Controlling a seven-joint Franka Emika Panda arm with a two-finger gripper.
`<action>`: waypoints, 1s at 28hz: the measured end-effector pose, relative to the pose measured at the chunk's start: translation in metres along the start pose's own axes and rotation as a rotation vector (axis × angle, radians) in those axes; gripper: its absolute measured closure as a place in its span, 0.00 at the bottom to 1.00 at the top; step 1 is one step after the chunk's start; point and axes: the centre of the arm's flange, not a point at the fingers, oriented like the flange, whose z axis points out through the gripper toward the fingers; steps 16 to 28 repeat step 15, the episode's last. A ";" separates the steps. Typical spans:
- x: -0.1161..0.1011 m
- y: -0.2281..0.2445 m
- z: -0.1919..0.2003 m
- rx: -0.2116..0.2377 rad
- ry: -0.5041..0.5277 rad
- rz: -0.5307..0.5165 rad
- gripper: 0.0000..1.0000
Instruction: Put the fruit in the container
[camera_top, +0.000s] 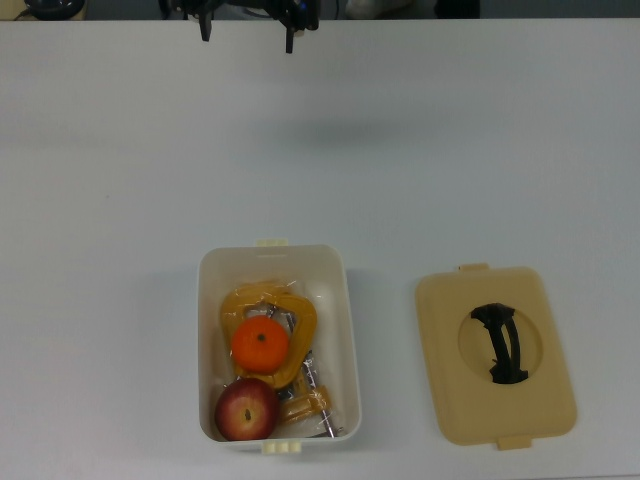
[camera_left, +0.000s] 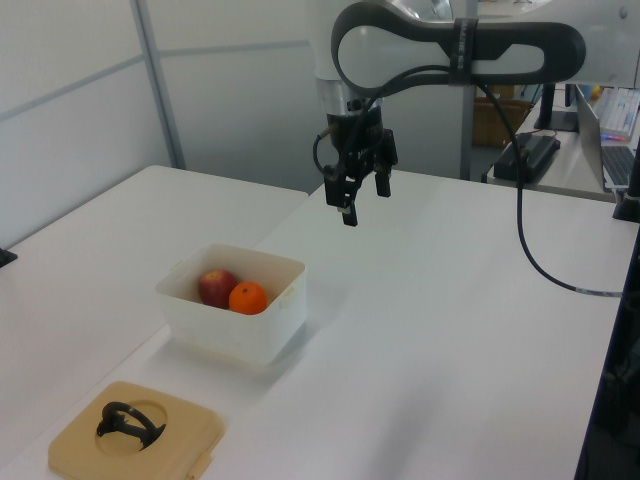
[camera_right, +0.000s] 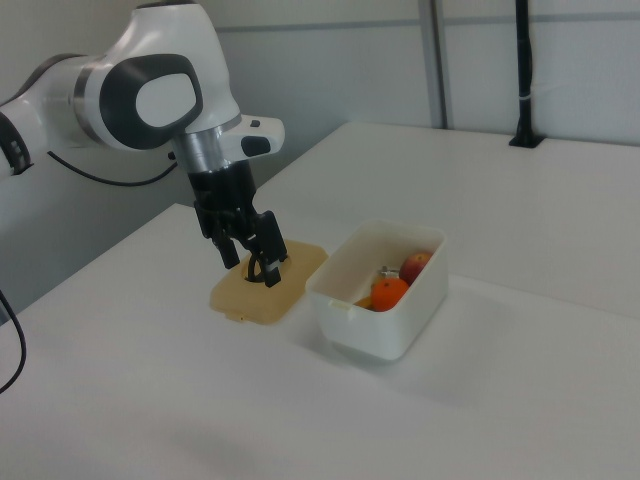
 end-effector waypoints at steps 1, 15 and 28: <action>0.000 0.000 0.002 -0.006 -0.002 0.000 0.00; -0.003 0.002 -0.002 -0.021 0.007 -0.007 0.00; -0.003 0.002 -0.002 -0.021 0.007 -0.007 0.00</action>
